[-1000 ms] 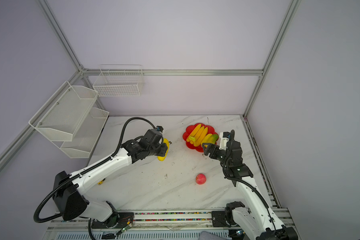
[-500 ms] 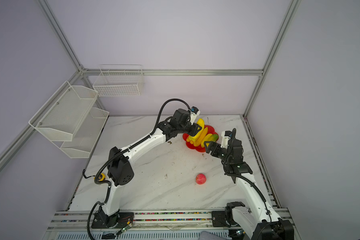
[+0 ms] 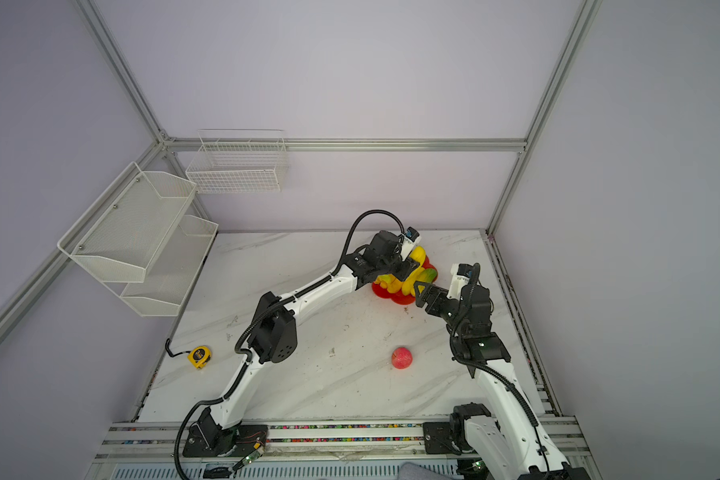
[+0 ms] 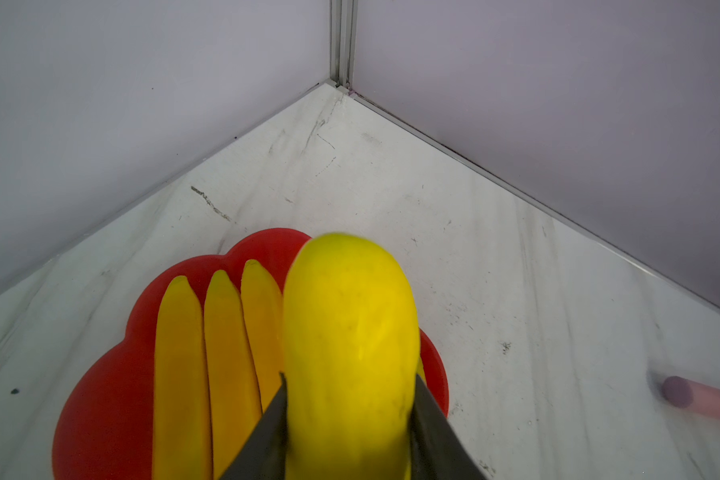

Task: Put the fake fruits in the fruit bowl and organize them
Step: 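Carry the yellow mango with the left gripper and lower it into the red bowl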

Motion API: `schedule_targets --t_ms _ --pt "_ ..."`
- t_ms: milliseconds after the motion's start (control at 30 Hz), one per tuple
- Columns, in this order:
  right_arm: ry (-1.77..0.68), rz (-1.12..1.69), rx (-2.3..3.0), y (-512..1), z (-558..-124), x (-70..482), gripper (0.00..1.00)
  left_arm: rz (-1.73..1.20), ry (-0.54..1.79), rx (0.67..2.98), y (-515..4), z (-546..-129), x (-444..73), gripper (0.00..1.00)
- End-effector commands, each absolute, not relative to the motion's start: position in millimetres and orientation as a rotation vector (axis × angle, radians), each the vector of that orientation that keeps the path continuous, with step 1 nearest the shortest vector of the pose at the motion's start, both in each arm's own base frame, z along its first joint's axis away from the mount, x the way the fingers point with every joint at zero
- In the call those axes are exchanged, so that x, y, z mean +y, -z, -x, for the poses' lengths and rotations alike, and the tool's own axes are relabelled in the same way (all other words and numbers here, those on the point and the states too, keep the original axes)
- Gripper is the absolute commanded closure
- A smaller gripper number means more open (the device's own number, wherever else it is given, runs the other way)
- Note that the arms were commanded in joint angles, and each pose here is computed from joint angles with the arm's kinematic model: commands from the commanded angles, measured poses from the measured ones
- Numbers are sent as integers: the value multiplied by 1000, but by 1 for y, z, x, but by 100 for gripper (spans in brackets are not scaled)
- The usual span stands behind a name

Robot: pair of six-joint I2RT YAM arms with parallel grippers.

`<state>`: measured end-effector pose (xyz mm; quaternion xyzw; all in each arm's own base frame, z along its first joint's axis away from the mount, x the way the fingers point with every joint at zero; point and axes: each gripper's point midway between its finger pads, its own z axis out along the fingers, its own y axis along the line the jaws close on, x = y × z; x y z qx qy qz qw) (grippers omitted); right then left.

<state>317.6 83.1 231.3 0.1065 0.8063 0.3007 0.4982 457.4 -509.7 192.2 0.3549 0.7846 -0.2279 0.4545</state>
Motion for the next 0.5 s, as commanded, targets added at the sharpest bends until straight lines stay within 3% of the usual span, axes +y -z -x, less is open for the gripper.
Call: schedule_targets --t_ms 0,167,467 --pt "-731 -258 1931 -234 -318 82 11 -868 407 1774 -232 -459 -524 62" --pt "-730 -258 1922 -237 -315 81 11 -781 294 1843 -209 -469 -509 62" --pt "-742 -253 1915 -239 -312 82 11 -659 288 1941 -184 -470 -498 61"
